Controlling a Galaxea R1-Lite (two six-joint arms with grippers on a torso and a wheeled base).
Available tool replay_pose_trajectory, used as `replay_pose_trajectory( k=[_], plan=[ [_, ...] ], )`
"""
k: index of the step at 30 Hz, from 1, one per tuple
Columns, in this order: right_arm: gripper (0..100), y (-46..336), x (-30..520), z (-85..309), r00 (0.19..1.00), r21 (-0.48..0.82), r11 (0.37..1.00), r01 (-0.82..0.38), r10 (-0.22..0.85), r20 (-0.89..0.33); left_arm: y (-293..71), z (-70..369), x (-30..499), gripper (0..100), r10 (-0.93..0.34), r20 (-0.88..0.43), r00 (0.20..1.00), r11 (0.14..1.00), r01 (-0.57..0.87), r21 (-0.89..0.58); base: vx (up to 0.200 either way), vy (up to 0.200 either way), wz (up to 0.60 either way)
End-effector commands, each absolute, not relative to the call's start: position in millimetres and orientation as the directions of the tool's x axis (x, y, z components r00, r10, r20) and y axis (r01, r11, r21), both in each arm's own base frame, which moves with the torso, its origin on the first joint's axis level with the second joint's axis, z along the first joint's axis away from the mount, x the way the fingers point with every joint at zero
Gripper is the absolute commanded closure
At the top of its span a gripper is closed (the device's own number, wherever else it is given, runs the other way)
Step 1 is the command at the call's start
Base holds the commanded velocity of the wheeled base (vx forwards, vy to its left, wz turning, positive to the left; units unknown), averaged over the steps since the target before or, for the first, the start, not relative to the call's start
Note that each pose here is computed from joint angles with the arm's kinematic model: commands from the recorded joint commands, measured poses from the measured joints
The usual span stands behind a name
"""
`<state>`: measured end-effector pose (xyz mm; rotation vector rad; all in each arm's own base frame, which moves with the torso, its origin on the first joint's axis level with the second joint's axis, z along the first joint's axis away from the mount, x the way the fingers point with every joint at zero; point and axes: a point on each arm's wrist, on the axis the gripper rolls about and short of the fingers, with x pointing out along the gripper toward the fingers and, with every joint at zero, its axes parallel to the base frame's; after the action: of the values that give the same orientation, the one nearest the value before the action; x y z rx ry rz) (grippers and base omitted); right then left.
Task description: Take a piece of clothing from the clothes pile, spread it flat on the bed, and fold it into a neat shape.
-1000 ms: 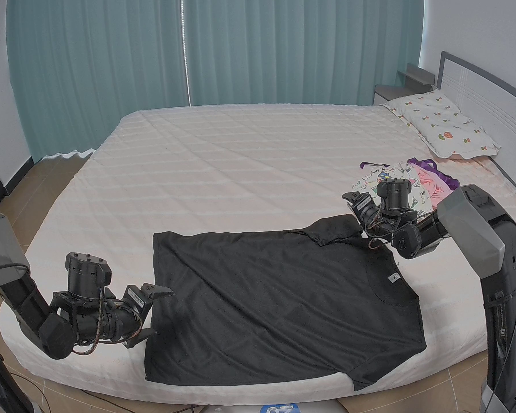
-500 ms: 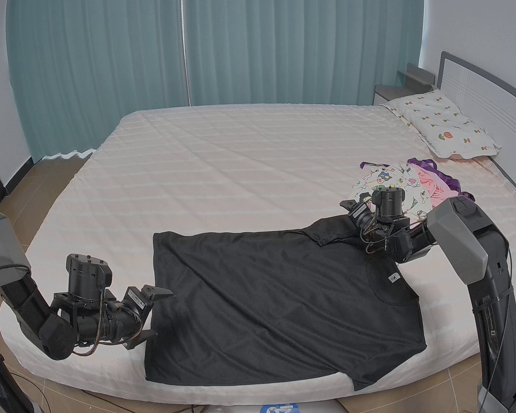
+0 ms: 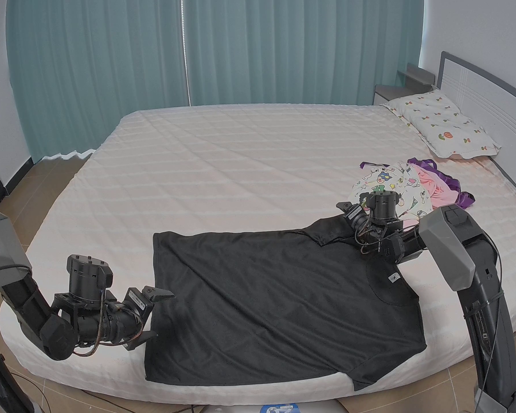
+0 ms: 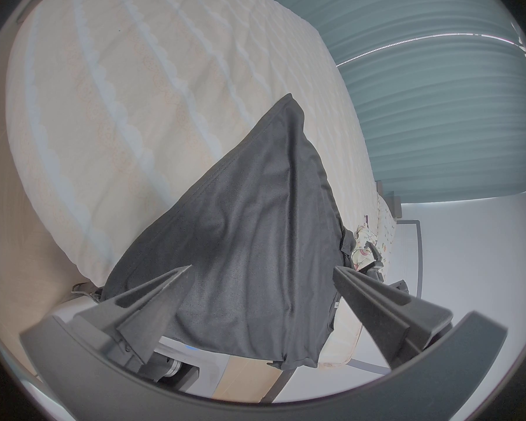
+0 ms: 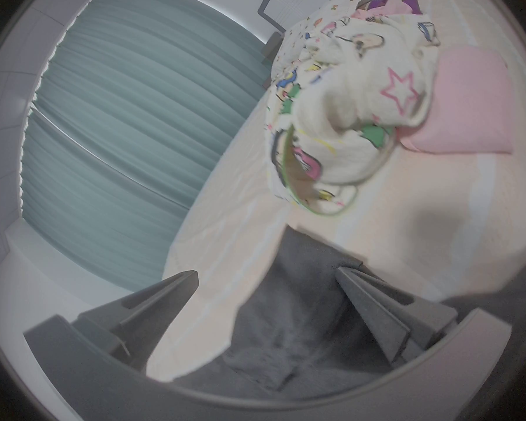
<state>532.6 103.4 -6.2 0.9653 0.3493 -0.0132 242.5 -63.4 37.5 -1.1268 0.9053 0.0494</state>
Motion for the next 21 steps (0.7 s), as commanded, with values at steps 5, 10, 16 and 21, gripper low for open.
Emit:
replay_pose_trajectory(
  k=[5,10,16,21],
  plan=[
    [0,80,550,62,0.993,0.928,0.370,0.045,0.082,-0.081,-63,37,243,0,-0.393,-0.646,0.655,0.467,-0.463,-0.753,0.000,0.000,0.00],
    [0,71,549,71,0.995,0.922,0.384,0.044,0.069,-0.076,-63,37,243,0,-0.393,-0.646,0.655,0.467,-0.463,-0.753,0.000,0.000,0.00],
    [0,84,536,32,0.969,0.851,0.506,0.142,0.106,-0.225,-63,37,243,0,-0.393,-0.646,0.655,0.467,-0.463,-0.753,0.000,0.000,0.00],
    [0,108,521,20,0.946,0.816,0.555,0.163,0.147,-0.288,-63,37,243,0,-0.392,-0.646,0.655,0.466,-0.464,-0.753,0.000,0.000,0.00]
  ],
)
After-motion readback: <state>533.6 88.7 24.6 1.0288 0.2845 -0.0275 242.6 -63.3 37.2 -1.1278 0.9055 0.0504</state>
